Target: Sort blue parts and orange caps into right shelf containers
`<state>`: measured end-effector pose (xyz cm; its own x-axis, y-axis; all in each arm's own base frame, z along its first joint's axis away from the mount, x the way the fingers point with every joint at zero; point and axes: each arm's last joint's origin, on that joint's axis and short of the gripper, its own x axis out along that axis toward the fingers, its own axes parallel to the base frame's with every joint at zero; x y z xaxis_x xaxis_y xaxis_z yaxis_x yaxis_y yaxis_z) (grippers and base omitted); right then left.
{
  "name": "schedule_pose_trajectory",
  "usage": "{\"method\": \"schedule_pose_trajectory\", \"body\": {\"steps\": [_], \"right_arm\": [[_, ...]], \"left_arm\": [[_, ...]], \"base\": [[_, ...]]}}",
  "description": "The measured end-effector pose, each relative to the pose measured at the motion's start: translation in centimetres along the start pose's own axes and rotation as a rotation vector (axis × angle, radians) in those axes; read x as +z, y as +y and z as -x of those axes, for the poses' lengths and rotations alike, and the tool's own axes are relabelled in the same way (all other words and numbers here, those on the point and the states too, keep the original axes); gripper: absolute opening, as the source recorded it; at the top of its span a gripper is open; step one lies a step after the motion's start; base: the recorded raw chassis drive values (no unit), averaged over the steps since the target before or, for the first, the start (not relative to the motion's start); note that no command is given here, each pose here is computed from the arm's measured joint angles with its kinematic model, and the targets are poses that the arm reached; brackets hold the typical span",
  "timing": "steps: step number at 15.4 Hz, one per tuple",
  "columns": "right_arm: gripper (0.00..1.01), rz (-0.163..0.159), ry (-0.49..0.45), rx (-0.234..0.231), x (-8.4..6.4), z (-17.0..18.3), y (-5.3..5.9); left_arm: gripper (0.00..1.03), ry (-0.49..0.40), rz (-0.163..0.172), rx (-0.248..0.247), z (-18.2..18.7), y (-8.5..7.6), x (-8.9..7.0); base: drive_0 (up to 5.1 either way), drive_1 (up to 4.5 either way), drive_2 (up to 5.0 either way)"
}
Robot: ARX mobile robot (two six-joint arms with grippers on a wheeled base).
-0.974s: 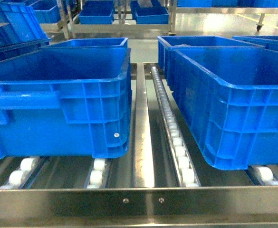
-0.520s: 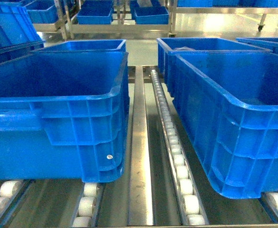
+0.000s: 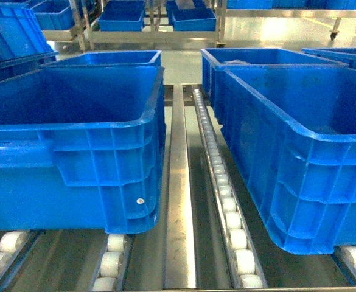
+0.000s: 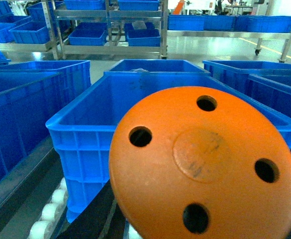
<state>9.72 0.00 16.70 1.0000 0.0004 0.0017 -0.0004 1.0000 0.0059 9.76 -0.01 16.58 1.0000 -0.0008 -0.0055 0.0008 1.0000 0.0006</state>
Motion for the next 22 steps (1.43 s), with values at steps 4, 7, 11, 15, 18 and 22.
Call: {"method": "schedule_pose_trajectory", "body": {"steps": [4, 7, 11, 15, 18, 22], "right_arm": [[0.45, 0.000, 0.000, 0.000, 0.00, 0.00, 0.00], [0.45, 0.000, 0.000, 0.000, 0.00, 0.00, 0.00], [0.45, 0.000, 0.000, 0.000, 0.00, 0.00, 0.00], [0.45, 0.000, 0.000, 0.000, 0.00, 0.00, 0.00], [0.45, 0.000, 0.000, 0.000, 0.00, 0.00, 0.00], [0.45, 0.000, 0.000, 0.000, 0.00, 0.00, 0.00]], "left_arm": [[0.42, 0.000, 0.000, 0.000, 0.00, 0.00, 0.00], [0.42, 0.000, 0.000, 0.000, 0.00, 0.00, 0.00], [0.42, 0.000, 0.000, 0.000, 0.00, 0.00, 0.00], [0.42, 0.000, 0.000, 0.000, 0.00, 0.00, 0.00], [0.42, 0.000, 0.000, 0.000, 0.00, 0.00, 0.00], [0.42, 0.000, 0.000, 0.000, 0.00, 0.00, 0.00]], "base": [[0.0, 0.00, 0.0], [0.0, 0.00, 0.0], [0.0, 0.00, 0.0], [0.0, 0.00, 0.0], [0.0, 0.00, 0.0], [0.0, 0.00, 0.0]]}}
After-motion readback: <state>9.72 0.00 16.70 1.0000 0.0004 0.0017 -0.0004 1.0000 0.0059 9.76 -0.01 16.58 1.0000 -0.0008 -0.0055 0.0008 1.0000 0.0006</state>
